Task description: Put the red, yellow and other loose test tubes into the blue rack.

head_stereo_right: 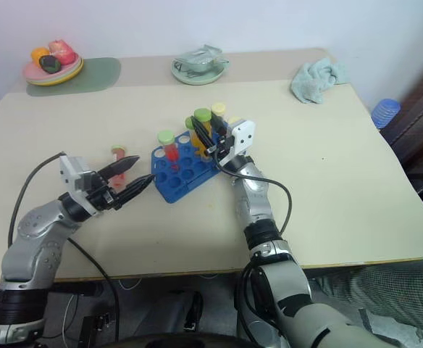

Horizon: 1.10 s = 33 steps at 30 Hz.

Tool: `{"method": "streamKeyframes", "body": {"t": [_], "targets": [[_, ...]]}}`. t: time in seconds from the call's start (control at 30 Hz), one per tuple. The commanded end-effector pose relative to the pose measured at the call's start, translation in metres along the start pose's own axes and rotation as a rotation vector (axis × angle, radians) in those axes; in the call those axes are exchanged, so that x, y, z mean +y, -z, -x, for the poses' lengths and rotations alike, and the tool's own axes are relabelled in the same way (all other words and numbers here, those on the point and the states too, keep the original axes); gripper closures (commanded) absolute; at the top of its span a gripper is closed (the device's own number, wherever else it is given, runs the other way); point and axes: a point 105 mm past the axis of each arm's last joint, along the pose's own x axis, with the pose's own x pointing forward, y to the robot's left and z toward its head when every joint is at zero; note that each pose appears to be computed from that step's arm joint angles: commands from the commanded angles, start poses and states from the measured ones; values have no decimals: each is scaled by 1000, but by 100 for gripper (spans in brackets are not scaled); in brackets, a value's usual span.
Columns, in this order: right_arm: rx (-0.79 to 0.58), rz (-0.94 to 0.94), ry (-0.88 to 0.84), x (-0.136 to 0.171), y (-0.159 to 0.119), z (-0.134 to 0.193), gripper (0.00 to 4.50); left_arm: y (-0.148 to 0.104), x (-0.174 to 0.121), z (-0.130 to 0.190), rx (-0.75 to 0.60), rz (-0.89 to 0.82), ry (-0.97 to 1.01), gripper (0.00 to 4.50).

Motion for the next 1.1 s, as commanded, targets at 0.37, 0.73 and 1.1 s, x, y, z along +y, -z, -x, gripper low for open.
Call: {"method": "streamKeyframes", "body": {"t": [0.37, 0.73, 1.1], "targets": [[-32, 9, 26, -7, -3, 5, 336, -18, 1, -3, -23, -43, 5, 129], [-25, 20, 29, -5, 0, 13, 336, -22, 0, -9, -27, -42, 20, 129], [-14, 0, 20, 1, 6, 13, 336, -22, 2, -8, -27, -44, 18, 129]]}}
